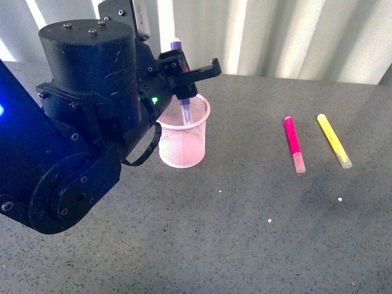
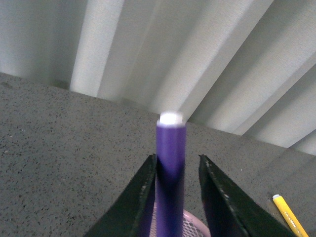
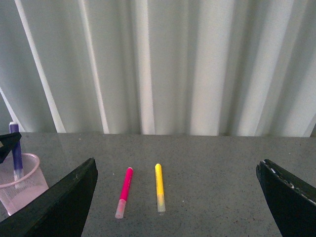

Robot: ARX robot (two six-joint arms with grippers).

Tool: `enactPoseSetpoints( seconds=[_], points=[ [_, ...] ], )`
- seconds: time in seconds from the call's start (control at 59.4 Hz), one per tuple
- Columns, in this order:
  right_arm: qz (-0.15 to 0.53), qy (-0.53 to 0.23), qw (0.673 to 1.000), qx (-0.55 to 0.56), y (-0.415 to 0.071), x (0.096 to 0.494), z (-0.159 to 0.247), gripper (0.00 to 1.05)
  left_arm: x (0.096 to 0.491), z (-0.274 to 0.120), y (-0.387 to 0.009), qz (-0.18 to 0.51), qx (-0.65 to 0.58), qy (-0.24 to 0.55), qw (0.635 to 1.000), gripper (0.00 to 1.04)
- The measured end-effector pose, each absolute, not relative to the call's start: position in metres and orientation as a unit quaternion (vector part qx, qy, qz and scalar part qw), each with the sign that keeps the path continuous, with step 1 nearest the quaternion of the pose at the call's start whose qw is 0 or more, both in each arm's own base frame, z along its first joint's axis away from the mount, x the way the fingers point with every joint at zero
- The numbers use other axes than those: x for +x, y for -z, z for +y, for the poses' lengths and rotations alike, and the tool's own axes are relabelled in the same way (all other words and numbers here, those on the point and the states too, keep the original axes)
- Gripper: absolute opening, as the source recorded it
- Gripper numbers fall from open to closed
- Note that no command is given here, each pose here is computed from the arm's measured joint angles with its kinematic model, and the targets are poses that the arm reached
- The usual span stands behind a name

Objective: Insert purple and pink pens into pink cup

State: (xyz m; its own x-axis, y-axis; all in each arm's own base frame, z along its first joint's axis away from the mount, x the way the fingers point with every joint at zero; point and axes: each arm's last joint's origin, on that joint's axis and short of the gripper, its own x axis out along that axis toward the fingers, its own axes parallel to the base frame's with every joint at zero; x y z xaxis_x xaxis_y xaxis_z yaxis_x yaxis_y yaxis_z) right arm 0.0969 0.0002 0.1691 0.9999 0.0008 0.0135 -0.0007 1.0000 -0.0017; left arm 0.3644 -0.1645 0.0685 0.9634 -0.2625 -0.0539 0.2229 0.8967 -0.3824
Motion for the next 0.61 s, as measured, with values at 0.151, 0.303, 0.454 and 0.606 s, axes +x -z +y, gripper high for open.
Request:
enactPoseSetpoints(
  seconds=[0.151, 0.303, 0.454, 0.606],
  points=[
    [-0.007, 0.000, 1.000, -0.001, -0.169, 0.097, 0.000, 0.98, 0.361, -0.153, -0.081, 0.061, -0.192, 0.131, 0.971, 0.63],
    [-0.007, 0.000, 1.000, -0.001, -0.169, 0.097, 0.000, 0.98, 0.357, -0.141, -0.102, 0.084, -0.182, 0.125, 0.972, 0.90],
    [-0.007, 0.000, 1.000, -0.001, -0.169, 0.097, 0.000, 0.98, 0.338, -0.122, -0.131, 0.174, -0.143, 0.148, 0.963, 0.98],
    [-0.007, 0.000, 1.000, -0.001, -0.169, 0.097, 0.000, 0.98, 0.291, -0.086, -0.165, 0.251, -0.121, 0.149, 0.949, 0.98]
  ],
)
